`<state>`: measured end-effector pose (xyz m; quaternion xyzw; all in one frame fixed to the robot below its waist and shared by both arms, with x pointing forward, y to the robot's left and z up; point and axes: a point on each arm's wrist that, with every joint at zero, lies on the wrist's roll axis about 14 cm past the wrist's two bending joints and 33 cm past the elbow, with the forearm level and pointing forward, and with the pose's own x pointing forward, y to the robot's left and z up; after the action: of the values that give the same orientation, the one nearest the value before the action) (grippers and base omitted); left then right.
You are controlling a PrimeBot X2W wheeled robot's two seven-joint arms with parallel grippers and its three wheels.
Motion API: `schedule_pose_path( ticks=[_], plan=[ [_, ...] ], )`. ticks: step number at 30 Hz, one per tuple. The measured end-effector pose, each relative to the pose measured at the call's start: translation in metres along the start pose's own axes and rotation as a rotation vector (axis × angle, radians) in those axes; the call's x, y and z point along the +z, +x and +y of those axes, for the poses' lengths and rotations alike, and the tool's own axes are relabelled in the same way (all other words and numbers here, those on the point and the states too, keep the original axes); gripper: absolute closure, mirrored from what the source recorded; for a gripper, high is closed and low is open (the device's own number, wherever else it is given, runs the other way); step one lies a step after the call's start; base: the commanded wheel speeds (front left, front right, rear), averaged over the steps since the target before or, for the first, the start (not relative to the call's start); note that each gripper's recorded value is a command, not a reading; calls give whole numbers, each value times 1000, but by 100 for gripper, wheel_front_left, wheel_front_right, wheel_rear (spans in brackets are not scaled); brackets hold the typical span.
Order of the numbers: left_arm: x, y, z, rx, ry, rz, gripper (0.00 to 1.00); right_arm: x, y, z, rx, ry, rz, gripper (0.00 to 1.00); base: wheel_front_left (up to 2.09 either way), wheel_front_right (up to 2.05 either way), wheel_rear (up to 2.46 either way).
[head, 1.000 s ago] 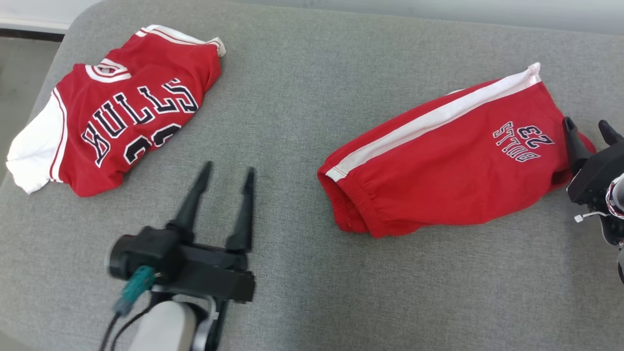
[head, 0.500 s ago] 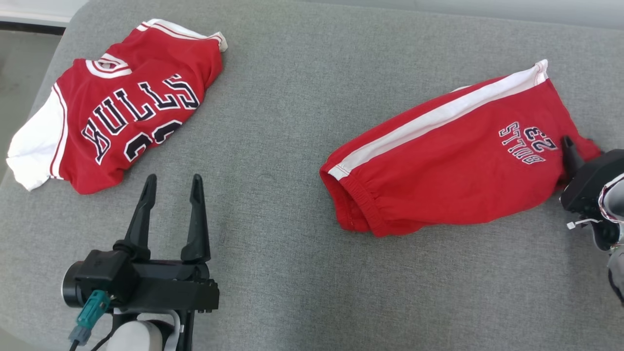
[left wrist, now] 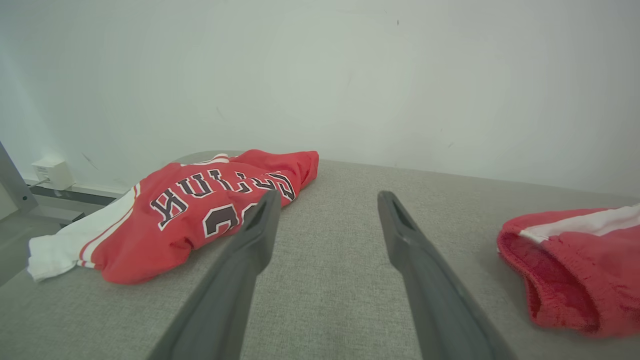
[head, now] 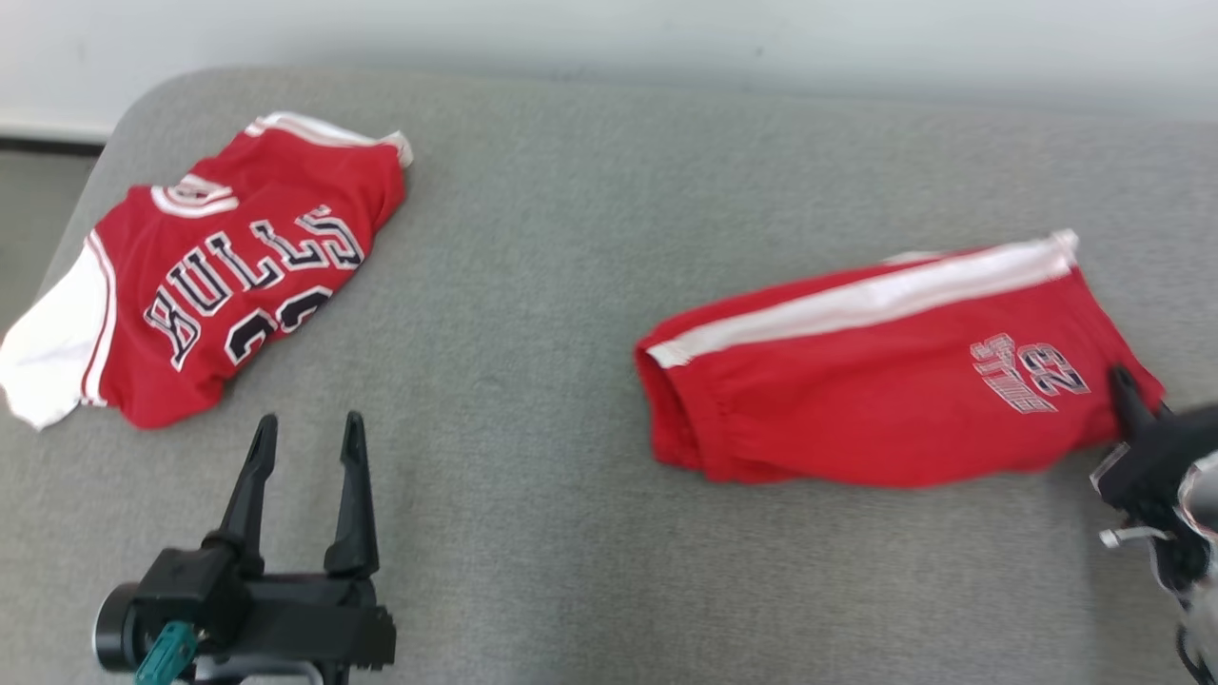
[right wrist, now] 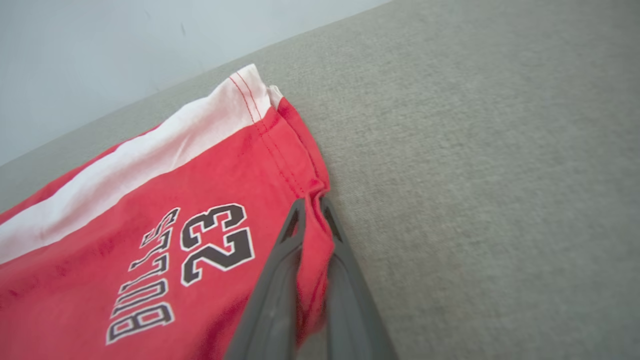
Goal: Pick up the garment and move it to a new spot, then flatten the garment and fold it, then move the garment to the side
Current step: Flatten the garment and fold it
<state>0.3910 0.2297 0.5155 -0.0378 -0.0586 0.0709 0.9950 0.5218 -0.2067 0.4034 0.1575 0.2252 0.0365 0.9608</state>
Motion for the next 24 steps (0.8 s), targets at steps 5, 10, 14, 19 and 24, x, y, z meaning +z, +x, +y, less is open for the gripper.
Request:
schedule_pose_path(
  ticks=[5,10,14,19,24],
  plan=[
    [1,-7,-3,-19,3,0,0,7,-38,-44,-88,43,-47,100,0,0,0],
    [4,-6,-14,-56,-1,-13,0,15,-75,-88,-185,77,-97,100,0,0,0],
    [7,-6,-25,-82,-3,-23,0,21,-94,-104,-226,88,-135,100,0,0,0],
    [11,-3,-34,-103,-10,-36,0,30,-100,-102,-215,89,-181,100,0,0,0],
    [11,-2,-35,-106,-11,-38,0,40,-93,-74,-131,44,-223,100,0,0,0]
  ],
)
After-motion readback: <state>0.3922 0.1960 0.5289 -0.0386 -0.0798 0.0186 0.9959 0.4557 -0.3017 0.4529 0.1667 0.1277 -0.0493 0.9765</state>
